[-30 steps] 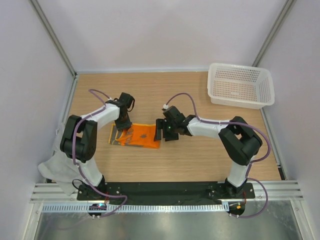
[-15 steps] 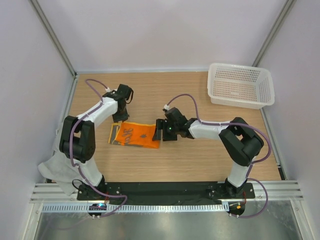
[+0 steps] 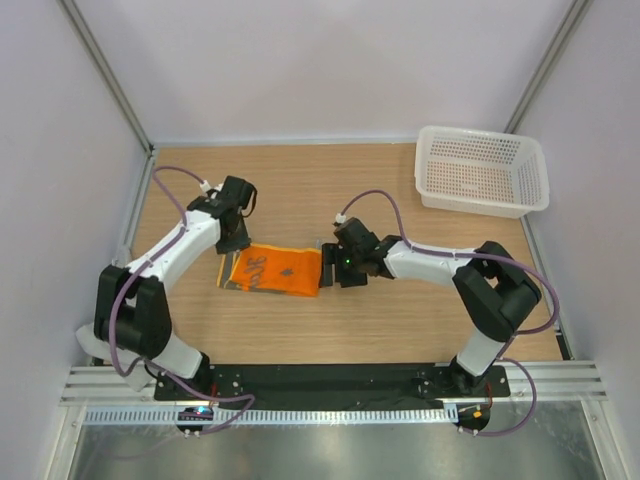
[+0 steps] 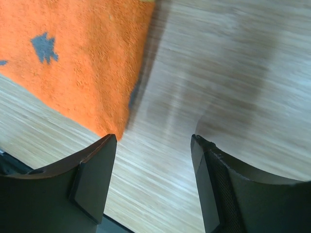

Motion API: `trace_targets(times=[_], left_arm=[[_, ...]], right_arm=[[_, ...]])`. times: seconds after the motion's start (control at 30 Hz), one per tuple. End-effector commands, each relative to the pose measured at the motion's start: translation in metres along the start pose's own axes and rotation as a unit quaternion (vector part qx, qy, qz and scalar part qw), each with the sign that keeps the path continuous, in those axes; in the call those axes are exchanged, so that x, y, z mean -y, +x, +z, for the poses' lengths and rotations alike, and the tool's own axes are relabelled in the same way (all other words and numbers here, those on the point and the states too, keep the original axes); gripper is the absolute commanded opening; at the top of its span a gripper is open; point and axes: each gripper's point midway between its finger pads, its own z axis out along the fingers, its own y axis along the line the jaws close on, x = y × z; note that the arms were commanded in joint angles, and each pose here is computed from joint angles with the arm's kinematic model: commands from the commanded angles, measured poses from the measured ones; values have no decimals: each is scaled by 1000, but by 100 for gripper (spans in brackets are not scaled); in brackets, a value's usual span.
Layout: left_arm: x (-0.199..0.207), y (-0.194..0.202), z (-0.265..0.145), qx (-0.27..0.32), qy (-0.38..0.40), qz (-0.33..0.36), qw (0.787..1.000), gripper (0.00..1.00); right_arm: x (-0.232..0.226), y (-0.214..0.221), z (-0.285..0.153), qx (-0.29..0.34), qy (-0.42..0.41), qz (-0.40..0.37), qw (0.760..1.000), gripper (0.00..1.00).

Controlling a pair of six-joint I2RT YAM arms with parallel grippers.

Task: Roll the towels
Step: Fold the towel

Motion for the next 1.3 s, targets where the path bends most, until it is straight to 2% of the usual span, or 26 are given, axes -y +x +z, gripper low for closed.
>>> trace_targets(times=[0.0, 0.07, 0.13, 0.17, 0.27, 0.37, 0.5, 0.77, 1.07, 1.13, 1.27], left_arm=[[36, -4, -12, 13, 105, -22, 994, 36], [58, 5, -13, -8, 163, -25, 986, 34], [65, 18, -7, -31, 181, -30, 982, 33], [69, 20, -6, -31, 188, -36, 981, 32], [67, 31, 6, -45, 181, -41, 982, 30], [62, 43, 17, -65, 162, -41, 984, 27], [54, 52, 24, -74, 139, -41, 987, 25], [27, 69, 37, -82, 77, -45, 993, 25], [-3, 72, 43, -79, 25, -57, 995, 25], [-4, 71, 40, -78, 24, -57, 995, 26], [-13, 60, 33, -64, -2, -58, 996, 35]], right_arm=[[-9, -15, -29, 33, -3, -18, 999, 68], [-29, -17, -33, 30, -48, -13, 998, 62], [-51, -24, -32, 34, -102, -9, 994, 56], [-66, -18, -33, 12, -141, -6, 990, 49], [-90, -20, -23, 1, -207, 16, 978, 37], [-100, -15, -11, -16, -246, 42, 968, 31], [-91, 1, 6, -37, -249, 57, 966, 27], [-45, 40, 39, -74, -188, 73, 977, 24], [-25, 62, 44, -89, -170, 87, 978, 23], [-26, 62, 42, -90, -171, 82, 978, 23], [-27, 61, 29, -86, -170, 68, 979, 24]])
